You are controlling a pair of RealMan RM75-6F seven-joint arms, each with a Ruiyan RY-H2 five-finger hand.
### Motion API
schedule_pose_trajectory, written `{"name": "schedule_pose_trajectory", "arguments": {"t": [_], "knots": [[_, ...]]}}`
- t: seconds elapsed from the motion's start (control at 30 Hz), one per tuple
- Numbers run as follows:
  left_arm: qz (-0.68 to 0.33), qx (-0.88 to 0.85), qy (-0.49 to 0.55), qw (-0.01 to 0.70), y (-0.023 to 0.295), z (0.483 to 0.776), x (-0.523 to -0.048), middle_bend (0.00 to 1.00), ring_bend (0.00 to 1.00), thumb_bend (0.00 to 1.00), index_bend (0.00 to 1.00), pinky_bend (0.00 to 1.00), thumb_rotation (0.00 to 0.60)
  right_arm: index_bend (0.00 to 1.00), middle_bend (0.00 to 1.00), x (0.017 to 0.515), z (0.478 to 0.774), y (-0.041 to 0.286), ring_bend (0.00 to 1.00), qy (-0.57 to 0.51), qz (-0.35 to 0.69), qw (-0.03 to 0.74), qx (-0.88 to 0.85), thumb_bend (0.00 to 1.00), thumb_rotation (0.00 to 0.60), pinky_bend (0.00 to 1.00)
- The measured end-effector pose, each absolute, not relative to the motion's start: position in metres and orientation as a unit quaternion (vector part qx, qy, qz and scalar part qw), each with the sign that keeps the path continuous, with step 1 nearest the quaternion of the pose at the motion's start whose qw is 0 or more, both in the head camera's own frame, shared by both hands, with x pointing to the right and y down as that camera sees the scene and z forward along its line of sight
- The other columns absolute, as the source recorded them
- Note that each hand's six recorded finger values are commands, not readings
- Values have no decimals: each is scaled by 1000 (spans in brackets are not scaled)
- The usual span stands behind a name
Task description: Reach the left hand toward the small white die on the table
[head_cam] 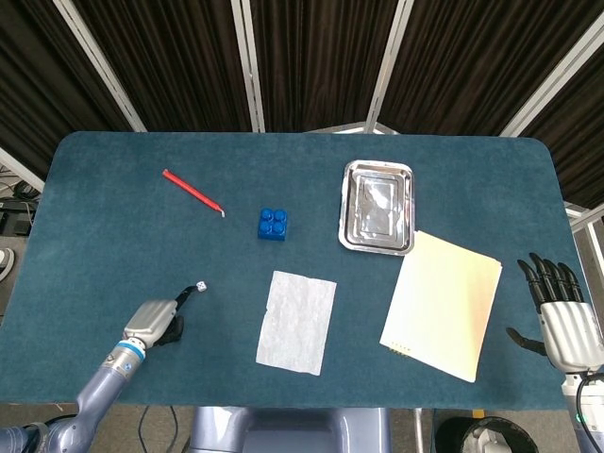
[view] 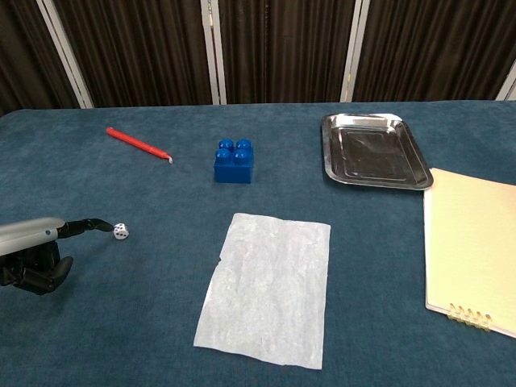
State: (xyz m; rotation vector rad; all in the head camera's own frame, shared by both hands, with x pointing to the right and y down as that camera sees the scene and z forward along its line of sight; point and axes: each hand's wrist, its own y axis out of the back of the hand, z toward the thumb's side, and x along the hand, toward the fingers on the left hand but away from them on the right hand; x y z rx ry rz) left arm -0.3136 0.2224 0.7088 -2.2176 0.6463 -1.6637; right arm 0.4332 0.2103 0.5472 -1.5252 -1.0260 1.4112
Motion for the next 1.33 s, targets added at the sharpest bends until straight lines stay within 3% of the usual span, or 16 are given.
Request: {"name": "schedule_pose_trajectory", "arguments": {"t": [0.43, 0.8, 0.83, 0.87, 0.9, 0.93, 0.97, 1.0, 1.03, 1.17, 1.33], "knots": [[-593, -762, 241, 98, 230, 705, -341, 1000, 968, 865, 0, 1000, 600, 0, 0, 431, 544, 210, 0, -407, 552, 402, -606, 0, 600, 0], [-563, -733, 350, 152, 205, 654, -369, 972, 927, 854, 0, 1000, 600, 0, 0, 427, 540, 210, 0, -411, 541, 404, -613, 0, 600, 0], [-560, -729, 360, 161, 201, 647, -372, 909, 857, 774, 0, 971, 600, 0, 0, 426, 539, 210, 0, -412, 539, 404, -614, 0, 600, 0], [-555, -723, 373, 175, 196, 638, -375, 768, 708, 595, 0, 821, 600, 0, 0, 426, 538, 210, 0, -412, 537, 404, -615, 0, 600, 0], [-551, -717, 384, 188, 193, 630, -377, 625, 552, 437, 0, 643, 600, 0, 0, 426, 538, 210, 0, -413, 536, 404, -615, 0, 600, 0], [-546, -711, 394, 201, 189, 622, -379, 367, 301, 205, 0, 345, 600, 0, 0, 426, 537, 210, 0, -413, 535, 404, -616, 0, 600, 0], [-540, -703, 407, 220, 185, 611, -382, 152, 106, 58, 0, 106, 600, 0, 0, 425, 537, 210, 0, -413, 535, 404, -617, 0, 600, 0], [-534, -697, 416, 236, 182, 603, -385, 58, 27, 14, 0, 23, 600, 0, 0, 425, 537, 210, 0, -413, 534, 404, -618, 0, 600, 0], [-528, -692, 423, 251, 180, 595, -388, 1, 0, 0, 0, 0, 600, 0, 0, 424, 536, 210, 0, -412, 533, 404, -619, 0, 600, 0], [-515, -666, 438, 315, 182, 561, -406, 0, 0, 0, 0, 0, 600, 0, 0, 424, 535, 211, 0, -411, 531, 406, -620, 0, 600, 0], [-532, -642, 434, 341, 194, 548, -430, 0, 0, 0, 0, 0, 600, 0, 0, 428, 534, 213, 0, -413, 534, 405, -616, 0, 600, 0]]}}
